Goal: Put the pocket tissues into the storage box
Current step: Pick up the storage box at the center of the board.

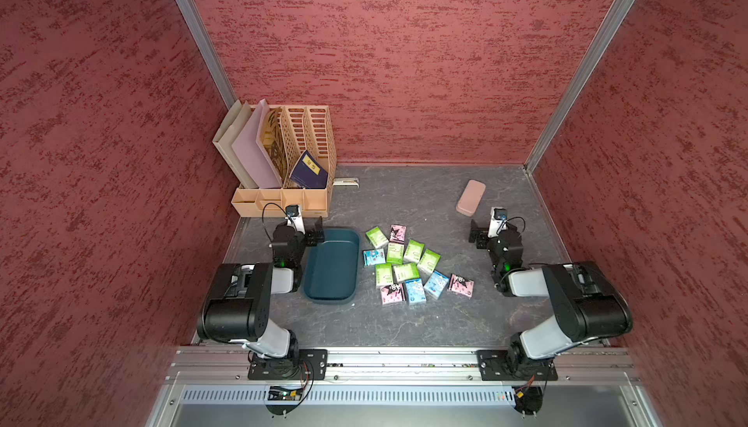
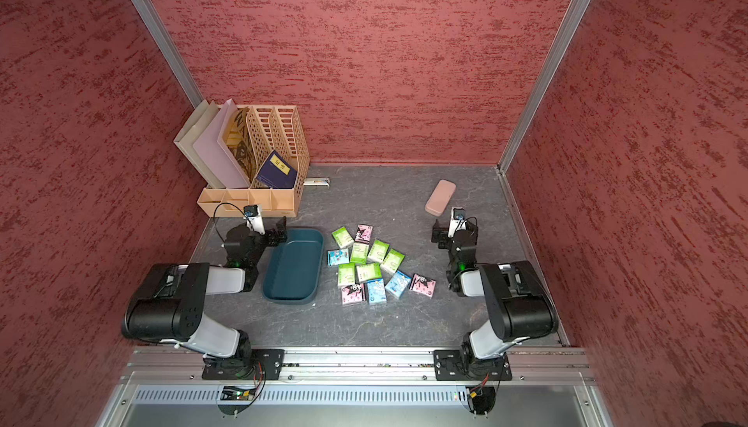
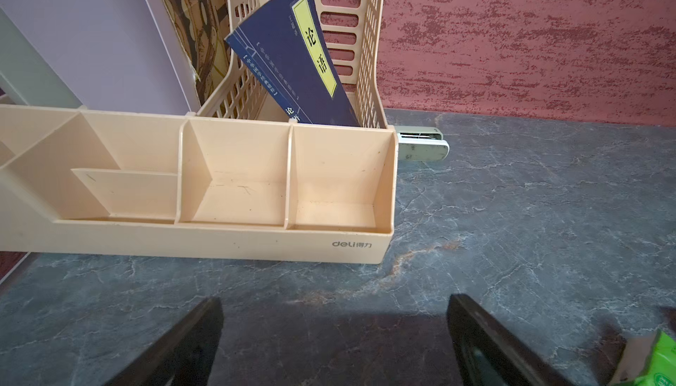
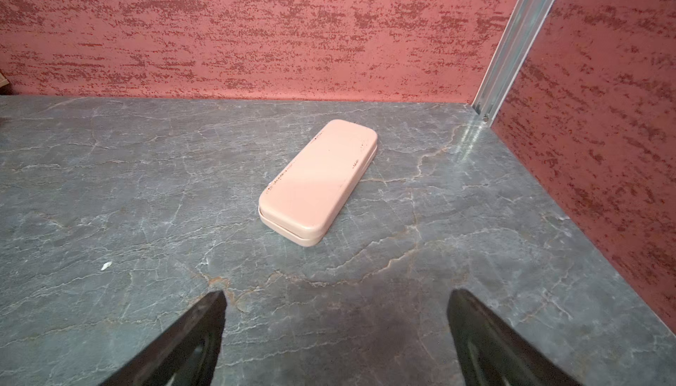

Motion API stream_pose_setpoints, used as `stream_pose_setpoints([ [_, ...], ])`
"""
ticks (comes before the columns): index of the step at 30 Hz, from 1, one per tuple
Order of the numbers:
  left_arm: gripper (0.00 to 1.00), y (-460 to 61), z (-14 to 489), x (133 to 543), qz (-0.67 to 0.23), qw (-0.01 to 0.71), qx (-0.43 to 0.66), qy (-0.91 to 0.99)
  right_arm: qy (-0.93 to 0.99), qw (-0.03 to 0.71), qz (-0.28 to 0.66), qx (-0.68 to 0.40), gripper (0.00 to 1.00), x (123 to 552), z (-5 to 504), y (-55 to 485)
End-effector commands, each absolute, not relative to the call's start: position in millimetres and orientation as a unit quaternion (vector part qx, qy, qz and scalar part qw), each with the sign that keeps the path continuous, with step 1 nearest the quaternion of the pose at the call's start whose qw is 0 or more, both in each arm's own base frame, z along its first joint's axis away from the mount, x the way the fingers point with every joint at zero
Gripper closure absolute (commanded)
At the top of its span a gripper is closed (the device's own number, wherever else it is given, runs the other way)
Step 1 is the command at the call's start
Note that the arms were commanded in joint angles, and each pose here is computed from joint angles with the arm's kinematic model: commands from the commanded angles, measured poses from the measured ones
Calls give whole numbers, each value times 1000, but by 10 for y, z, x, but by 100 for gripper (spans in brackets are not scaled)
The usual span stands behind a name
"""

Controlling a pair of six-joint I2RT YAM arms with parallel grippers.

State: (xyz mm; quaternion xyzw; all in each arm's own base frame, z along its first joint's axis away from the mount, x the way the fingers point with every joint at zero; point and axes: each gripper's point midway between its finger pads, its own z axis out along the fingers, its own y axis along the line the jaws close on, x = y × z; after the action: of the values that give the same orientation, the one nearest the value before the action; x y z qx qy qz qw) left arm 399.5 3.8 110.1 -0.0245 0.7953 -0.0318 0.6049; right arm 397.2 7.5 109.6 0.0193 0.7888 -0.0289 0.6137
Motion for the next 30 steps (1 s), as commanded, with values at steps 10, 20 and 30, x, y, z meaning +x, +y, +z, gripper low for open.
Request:
stream_pose_setpoints([
  [10, 0, 26, 1145, 4019, -38, 609, -17, 792, 778, 628, -32, 24, 1, 4005, 1198, 45],
  [20, 0, 75, 1186, 4016, -34, 612, -29, 790, 780, 624, -28, 32, 1, 4019, 1207, -1],
  [30, 0, 137, 2017, 3921, -39, 620, -66, 781, 792, 607, -44, 57, 1, 4143, 2007, -85],
])
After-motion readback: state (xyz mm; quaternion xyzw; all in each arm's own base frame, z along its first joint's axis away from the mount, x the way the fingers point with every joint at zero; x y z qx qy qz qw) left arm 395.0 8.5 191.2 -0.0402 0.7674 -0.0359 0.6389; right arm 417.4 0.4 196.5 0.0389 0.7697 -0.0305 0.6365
